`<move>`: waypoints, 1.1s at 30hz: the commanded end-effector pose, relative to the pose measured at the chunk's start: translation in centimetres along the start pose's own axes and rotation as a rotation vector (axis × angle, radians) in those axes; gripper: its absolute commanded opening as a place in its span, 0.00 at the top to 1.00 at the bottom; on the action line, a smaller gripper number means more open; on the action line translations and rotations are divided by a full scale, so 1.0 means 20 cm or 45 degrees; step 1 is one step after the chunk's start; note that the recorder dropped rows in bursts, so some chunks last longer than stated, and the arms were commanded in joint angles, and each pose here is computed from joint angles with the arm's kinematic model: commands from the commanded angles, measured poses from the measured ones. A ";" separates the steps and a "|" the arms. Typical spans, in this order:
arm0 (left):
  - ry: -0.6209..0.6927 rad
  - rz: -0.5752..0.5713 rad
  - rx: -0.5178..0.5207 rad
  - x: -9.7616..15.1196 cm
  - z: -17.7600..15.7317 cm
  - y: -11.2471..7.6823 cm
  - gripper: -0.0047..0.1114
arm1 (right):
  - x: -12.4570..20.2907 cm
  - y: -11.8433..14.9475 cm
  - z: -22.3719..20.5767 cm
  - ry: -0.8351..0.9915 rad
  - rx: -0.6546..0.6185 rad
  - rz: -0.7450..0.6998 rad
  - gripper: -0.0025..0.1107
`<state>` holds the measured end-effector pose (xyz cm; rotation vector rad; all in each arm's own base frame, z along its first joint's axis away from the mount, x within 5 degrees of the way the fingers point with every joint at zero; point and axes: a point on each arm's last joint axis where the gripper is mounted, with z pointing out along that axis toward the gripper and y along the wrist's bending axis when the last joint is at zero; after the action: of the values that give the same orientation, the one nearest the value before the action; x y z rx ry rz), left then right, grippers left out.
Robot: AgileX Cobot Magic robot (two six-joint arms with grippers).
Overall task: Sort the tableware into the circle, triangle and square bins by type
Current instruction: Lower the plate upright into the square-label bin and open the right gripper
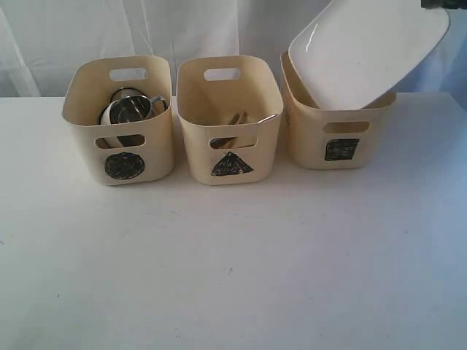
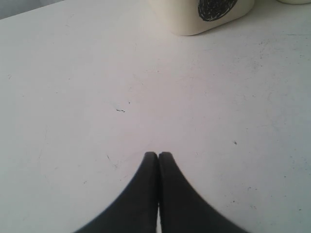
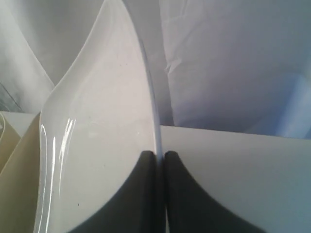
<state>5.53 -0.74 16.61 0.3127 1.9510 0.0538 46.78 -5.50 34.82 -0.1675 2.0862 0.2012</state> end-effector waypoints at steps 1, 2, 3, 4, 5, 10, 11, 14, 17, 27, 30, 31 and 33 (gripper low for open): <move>0.012 -0.006 0.001 0.01 0.00 0.00 0.96 | -0.05 0.01 -0.03 -0.069 0.006 -0.081 0.98; 0.012 -0.006 0.001 0.01 0.00 0.00 0.96 | -0.05 0.01 -0.03 -0.071 0.004 -0.095 0.98; 0.012 -0.006 0.001 0.01 0.00 0.00 0.96 | -0.05 0.01 -0.03 -0.071 0.005 -0.115 0.98; 0.012 -0.006 0.001 0.01 0.00 0.00 0.96 | -0.05 0.01 -0.03 -0.066 0.002 -0.128 0.96; 0.012 -0.006 0.001 0.01 0.00 0.00 0.96 | -0.05 0.01 -0.03 -0.064 0.000 -0.134 0.94; 0.012 -0.006 0.001 0.01 0.00 0.00 0.96 | -0.04 0.02 -0.03 -0.044 -0.018 -0.150 0.74; 0.012 -0.006 0.001 0.01 0.00 0.00 0.96 | -0.04 0.02 -0.03 -0.042 -0.019 -0.150 0.71; 0.012 -0.006 0.001 0.01 0.00 0.00 0.96 | -0.04 0.02 -0.03 -0.041 -0.025 -0.145 0.68; 0.012 -0.006 0.001 0.01 0.00 0.00 0.96 | -0.04 0.03 -0.03 -0.050 -0.050 -0.116 0.68; 0.012 -0.006 0.001 0.01 0.00 0.00 0.96 | -0.09 0.16 -0.22 0.032 -0.255 -0.116 0.98; 0.012 -0.006 0.001 0.01 0.00 0.00 0.96 | -0.08 0.23 -0.32 0.112 -0.366 -0.146 0.98; 0.012 -0.006 0.001 0.01 0.00 0.00 0.96 | -0.07 0.26 -0.35 0.135 -0.422 -0.158 0.98; 0.012 -0.006 0.001 0.01 0.00 0.00 0.96 | -0.05 0.32 -0.39 0.172 -0.512 -0.193 0.98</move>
<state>5.53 -0.74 16.61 0.3127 1.9510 0.0538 41.17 -2.12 39.57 -0.4809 2.1208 0.4444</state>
